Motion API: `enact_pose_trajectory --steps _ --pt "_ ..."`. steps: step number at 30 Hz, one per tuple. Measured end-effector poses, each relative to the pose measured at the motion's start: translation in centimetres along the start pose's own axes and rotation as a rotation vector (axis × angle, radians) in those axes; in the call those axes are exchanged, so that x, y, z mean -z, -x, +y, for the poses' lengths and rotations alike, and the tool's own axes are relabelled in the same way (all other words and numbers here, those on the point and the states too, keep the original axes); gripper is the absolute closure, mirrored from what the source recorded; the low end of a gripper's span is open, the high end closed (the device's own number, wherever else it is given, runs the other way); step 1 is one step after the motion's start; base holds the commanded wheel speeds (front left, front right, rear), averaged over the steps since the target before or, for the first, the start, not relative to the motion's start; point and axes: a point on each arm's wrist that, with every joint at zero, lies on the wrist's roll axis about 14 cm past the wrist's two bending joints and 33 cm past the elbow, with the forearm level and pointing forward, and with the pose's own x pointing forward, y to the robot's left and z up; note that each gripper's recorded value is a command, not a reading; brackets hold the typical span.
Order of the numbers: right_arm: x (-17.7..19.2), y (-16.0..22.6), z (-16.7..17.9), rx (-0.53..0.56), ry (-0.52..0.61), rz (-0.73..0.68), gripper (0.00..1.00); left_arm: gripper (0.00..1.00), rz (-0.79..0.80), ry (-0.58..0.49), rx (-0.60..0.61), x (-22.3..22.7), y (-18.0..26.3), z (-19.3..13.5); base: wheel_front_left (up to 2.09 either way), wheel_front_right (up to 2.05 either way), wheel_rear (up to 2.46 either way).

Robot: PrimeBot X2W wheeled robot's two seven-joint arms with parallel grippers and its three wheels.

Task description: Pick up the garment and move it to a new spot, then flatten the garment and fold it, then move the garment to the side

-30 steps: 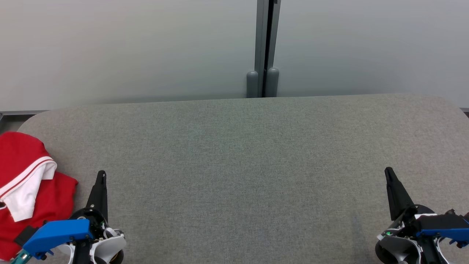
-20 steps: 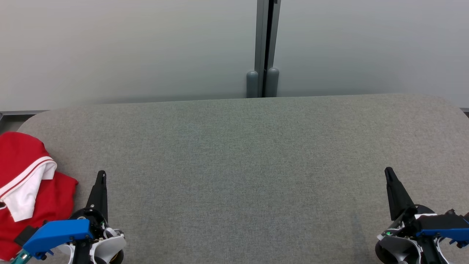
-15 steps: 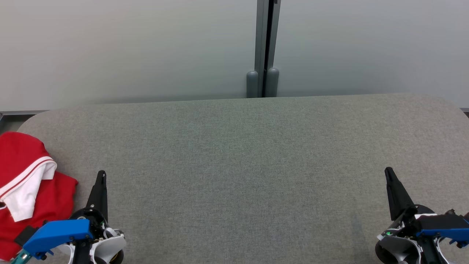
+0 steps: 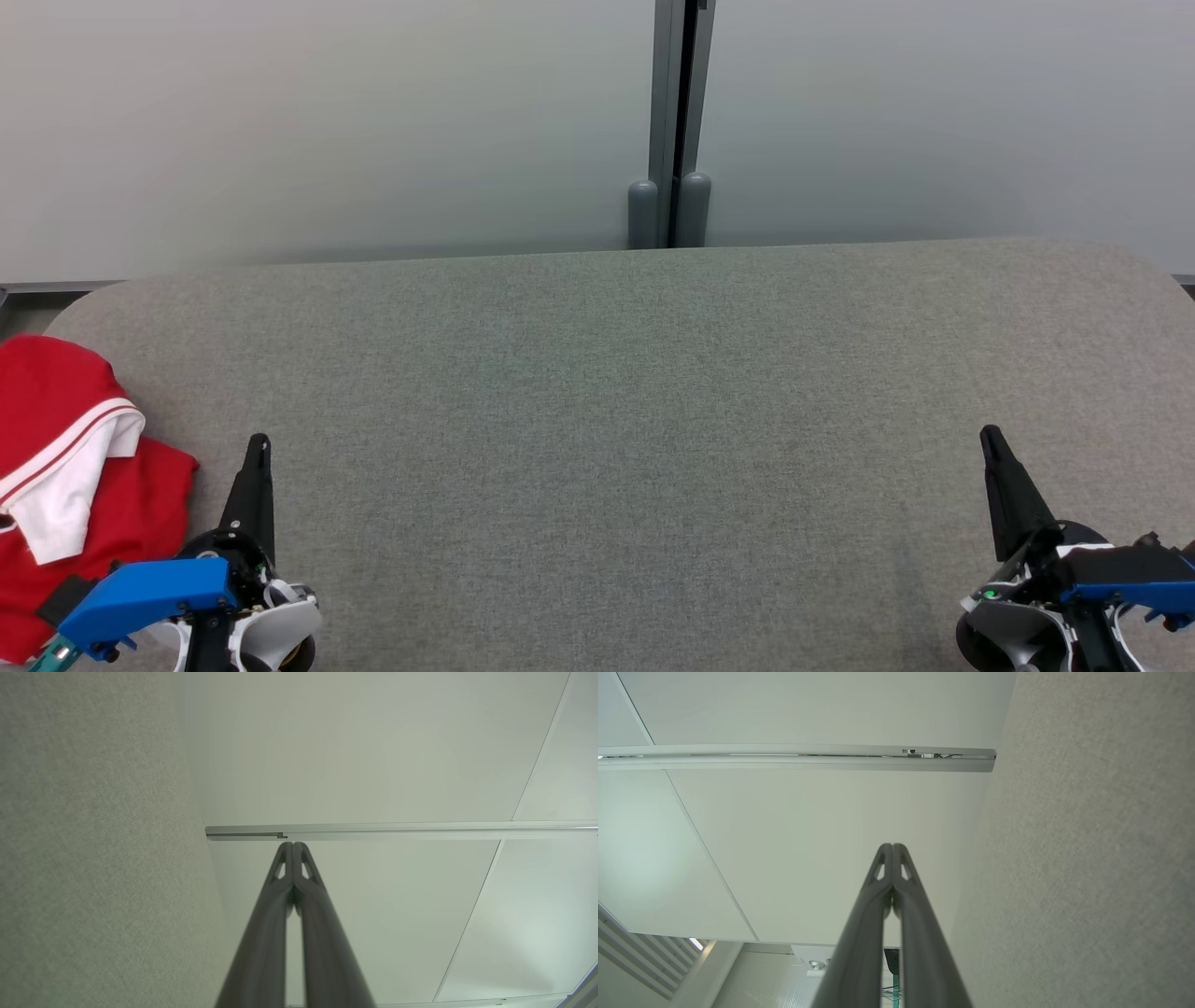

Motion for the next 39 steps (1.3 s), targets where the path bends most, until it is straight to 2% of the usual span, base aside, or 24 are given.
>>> enact_pose_trajectory --steps 15,16,21,26,39 --pt "0.0 0.0 0.0 0.0 0.0 0.0 1.0 1.0 0.0 0.0 0.0 0.0 0.0 0.0 0.0 0.0 0.0" --pt "0.0 0.0 0.0 0.001 -0.001 0.0 0.0 0.0 0.0 0.0 -0.002 0.0 0.0 0.1 0.0 0.0 0.0" --pt "0.3 0.7 -2.0 0.06 -0.013 0.001 0.0 0.0 -0.008 0.013 -0.089 0.1 1.4 3.0 0.0 0.0 0.0" --pt "0.5 0.7 -2.1 0.066 0.012 0.001 0.0 0.0 -0.024 -0.016 -0.102 -0.1 1.6 3.4 0.0 0.0 0.0" --pt "0.7 0.4 -2.3 0.078 0.217 0.011 0.0 0.0 -0.026 -0.256 -0.121 -0.2 1.4 3.6 0.0 0.0 0.0"
